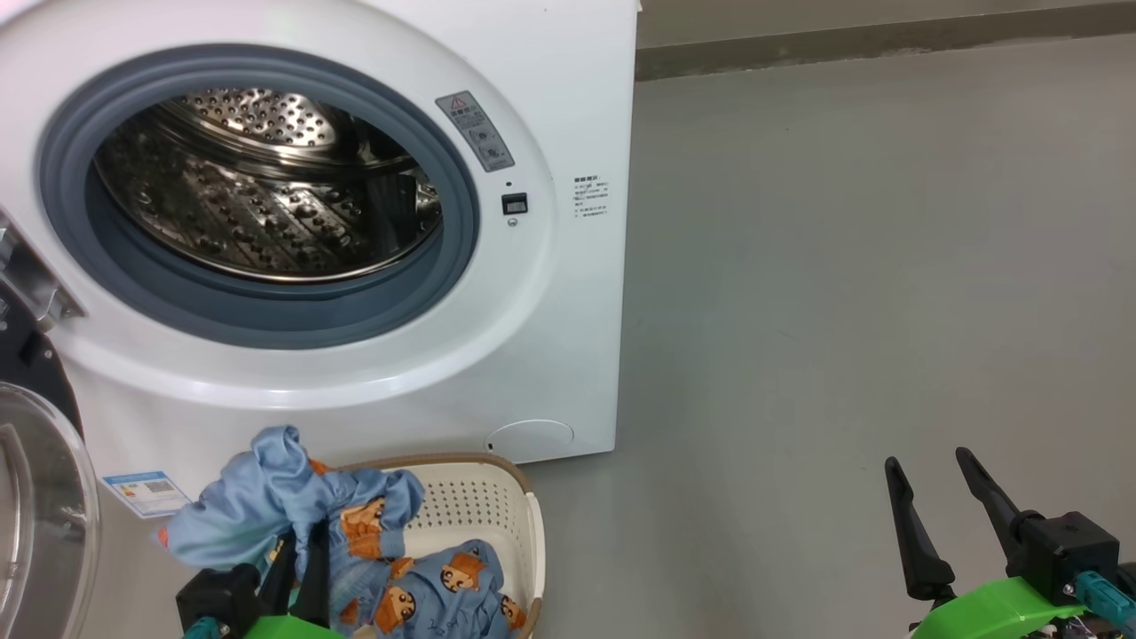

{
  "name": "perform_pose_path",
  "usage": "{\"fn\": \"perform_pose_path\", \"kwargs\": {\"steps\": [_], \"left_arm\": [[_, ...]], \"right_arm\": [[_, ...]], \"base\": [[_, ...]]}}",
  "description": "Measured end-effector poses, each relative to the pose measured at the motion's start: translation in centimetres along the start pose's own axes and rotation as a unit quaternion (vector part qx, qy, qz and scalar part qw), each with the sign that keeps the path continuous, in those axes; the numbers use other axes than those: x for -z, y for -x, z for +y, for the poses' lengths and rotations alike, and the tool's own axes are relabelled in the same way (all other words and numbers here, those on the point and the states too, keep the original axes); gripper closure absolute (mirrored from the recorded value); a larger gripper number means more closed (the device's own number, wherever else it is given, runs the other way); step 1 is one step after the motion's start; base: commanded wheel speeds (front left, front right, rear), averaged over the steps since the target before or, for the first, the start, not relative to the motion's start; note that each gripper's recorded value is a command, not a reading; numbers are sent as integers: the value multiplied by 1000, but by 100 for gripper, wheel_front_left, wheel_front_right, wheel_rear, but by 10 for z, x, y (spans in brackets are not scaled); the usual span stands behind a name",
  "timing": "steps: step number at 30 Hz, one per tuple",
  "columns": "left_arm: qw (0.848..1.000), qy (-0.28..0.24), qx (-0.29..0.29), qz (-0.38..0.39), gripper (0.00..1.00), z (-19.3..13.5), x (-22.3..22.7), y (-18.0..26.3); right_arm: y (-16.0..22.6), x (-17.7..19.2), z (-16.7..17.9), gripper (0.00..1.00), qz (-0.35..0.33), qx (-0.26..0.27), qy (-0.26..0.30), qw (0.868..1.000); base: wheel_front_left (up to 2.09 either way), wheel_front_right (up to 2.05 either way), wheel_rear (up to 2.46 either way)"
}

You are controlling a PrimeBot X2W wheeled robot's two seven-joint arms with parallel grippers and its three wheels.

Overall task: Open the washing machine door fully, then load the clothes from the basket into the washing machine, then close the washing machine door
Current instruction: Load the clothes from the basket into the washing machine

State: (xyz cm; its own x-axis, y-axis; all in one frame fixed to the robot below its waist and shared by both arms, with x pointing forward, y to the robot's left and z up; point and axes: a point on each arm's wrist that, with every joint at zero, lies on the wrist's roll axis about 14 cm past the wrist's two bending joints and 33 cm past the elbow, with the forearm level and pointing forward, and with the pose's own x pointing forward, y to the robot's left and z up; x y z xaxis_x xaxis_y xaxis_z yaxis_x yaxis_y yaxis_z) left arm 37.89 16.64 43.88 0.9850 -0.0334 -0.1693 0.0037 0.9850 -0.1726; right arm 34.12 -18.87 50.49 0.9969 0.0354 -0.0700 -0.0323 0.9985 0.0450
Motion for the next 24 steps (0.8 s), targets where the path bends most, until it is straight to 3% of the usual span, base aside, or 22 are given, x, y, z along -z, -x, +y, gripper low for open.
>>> {"fn": "perform_pose_path", "kwargs": {"steps": [13, 24], "left_arm": [[999, 0, -7, 31, 100, 1, 12, -16], [996, -20, -1, 83, 100, 6, 9, -92]], "right_arm": [[-2, 11, -6, 0, 19, 10, -3, 1000], [-25, 22, -18, 0, 32, 28, -18, 999]], "base": [[0, 0, 0], [0, 0, 0]]}}
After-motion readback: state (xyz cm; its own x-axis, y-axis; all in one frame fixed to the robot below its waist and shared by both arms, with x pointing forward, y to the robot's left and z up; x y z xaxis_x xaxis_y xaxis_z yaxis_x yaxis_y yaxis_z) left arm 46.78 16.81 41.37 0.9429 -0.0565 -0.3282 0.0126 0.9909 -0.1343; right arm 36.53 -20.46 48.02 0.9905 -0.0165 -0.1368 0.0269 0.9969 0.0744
